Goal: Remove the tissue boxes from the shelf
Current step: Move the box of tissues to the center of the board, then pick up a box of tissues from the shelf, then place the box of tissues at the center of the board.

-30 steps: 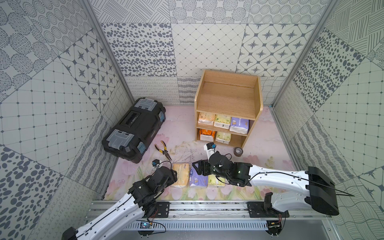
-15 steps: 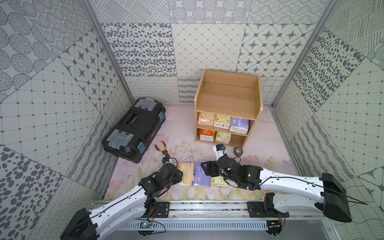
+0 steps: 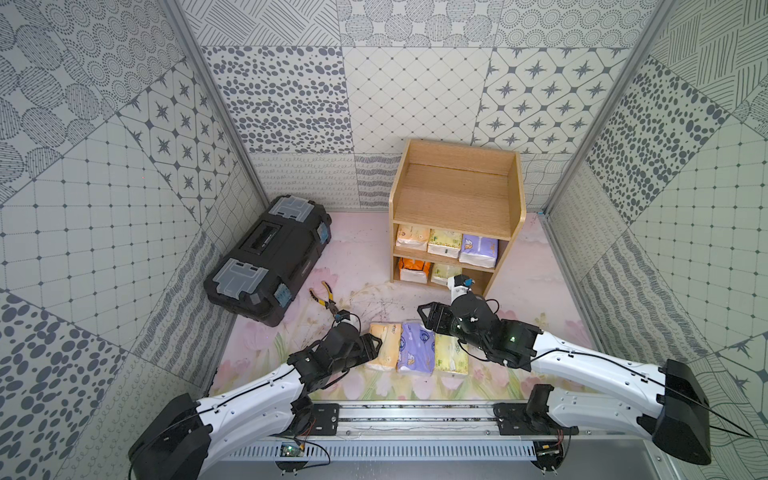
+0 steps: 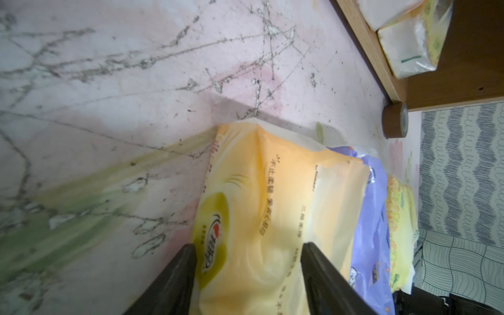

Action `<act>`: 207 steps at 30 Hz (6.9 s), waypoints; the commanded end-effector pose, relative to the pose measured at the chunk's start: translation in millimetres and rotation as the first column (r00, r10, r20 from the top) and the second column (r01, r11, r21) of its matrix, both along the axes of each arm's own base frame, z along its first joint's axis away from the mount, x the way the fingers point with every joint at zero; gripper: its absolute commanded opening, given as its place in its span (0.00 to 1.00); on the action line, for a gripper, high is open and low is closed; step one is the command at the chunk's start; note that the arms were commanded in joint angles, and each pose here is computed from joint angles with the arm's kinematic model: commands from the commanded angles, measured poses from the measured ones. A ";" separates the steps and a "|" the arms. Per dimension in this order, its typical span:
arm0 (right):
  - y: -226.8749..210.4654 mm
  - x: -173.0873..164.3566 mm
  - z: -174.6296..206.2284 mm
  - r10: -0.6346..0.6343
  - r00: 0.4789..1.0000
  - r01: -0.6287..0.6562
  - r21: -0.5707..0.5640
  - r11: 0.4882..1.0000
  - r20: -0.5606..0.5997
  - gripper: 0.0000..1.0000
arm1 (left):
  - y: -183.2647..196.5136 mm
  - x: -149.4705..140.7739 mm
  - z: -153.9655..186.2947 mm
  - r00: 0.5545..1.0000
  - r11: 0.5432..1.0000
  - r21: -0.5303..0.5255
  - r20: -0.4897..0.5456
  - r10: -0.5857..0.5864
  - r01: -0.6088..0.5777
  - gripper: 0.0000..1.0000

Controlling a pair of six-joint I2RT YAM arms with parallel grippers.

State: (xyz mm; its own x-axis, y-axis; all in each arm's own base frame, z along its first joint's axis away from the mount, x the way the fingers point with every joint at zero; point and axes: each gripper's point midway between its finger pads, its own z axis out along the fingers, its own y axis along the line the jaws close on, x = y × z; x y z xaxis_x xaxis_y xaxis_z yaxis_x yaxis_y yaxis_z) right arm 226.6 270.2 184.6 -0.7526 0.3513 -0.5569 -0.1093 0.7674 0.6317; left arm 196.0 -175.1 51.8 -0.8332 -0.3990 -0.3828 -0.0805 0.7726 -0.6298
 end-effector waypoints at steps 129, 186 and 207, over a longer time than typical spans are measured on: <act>-8.9 75.1 78.2 -0.262 0.960 0.199 0.421 0.885 0.097 0.97 | -76.2 147.7 193.8 0.842 0.698 -0.571 0.021 0.539 -0.432 0.00; 48.9 31.2 24.4 0.000 0.999 0.016 0.309 0.951 -0.052 0.14 | 77.7 30.0 161.7 0.755 0.819 -0.277 0.320 0.572 -0.503 0.79; 186.9 -37.9 -47.8 0.044 0.981 -0.014 0.158 0.987 -0.187 0.18 | 169.0 -44.2 82.0 0.765 0.783 -0.031 0.191 0.615 -0.622 0.80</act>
State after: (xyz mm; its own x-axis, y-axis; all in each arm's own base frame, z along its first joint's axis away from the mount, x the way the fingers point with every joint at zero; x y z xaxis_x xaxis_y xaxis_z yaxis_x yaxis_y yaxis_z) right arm 181.8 445.9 129.7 -0.8745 0.3430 -0.3429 -0.0260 0.6727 0.7394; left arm 171.8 -35.0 165.8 -0.3056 -0.8266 -0.4726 -0.3166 0.5563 -0.7683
